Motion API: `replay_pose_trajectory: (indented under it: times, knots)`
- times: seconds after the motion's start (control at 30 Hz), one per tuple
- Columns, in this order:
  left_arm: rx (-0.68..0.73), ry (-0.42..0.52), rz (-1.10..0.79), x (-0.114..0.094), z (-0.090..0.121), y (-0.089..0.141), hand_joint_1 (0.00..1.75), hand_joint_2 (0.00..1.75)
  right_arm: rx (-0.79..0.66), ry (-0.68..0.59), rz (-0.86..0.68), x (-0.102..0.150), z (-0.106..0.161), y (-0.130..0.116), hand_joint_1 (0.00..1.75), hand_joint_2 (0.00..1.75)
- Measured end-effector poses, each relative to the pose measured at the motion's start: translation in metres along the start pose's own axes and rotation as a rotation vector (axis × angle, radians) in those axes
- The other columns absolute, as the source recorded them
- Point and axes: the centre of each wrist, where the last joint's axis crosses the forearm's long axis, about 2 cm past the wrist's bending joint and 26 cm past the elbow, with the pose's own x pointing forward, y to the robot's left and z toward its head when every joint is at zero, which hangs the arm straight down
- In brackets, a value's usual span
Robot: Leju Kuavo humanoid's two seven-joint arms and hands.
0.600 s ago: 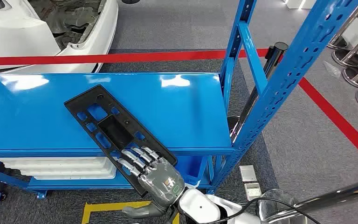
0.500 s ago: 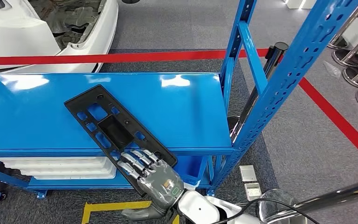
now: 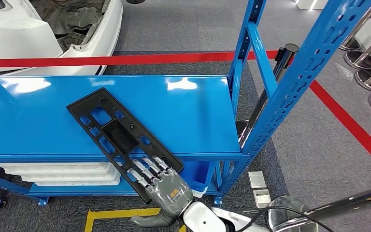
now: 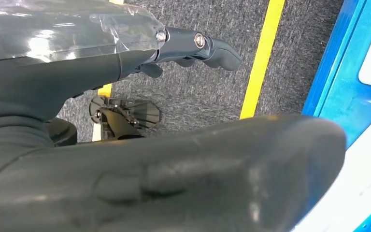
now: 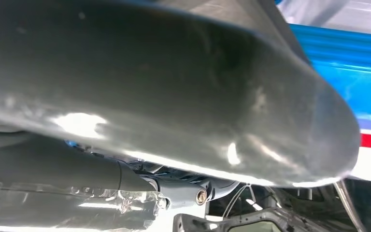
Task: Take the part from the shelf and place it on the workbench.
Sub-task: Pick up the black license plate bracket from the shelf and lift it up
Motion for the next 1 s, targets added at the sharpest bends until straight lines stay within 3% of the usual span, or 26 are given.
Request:
replay_pose_trajectory:
  times: [0.33, 1.0]
  knots:
    - [0.006, 0.004, 0.006, 0.0, 0.0, 0.001, 0.0, 0.0, 0.083, 0.087, 0.118, -0.001, 0.009, 0.007, 0.0, 0.0]
    - [0.01, 0.012, -0.001, -0.001, -0.001, 0.005, 0.0, 0.0, 0.239, 0.181, 0.143, -0.007, 0.027, 0.021, 0.0, 0.0]
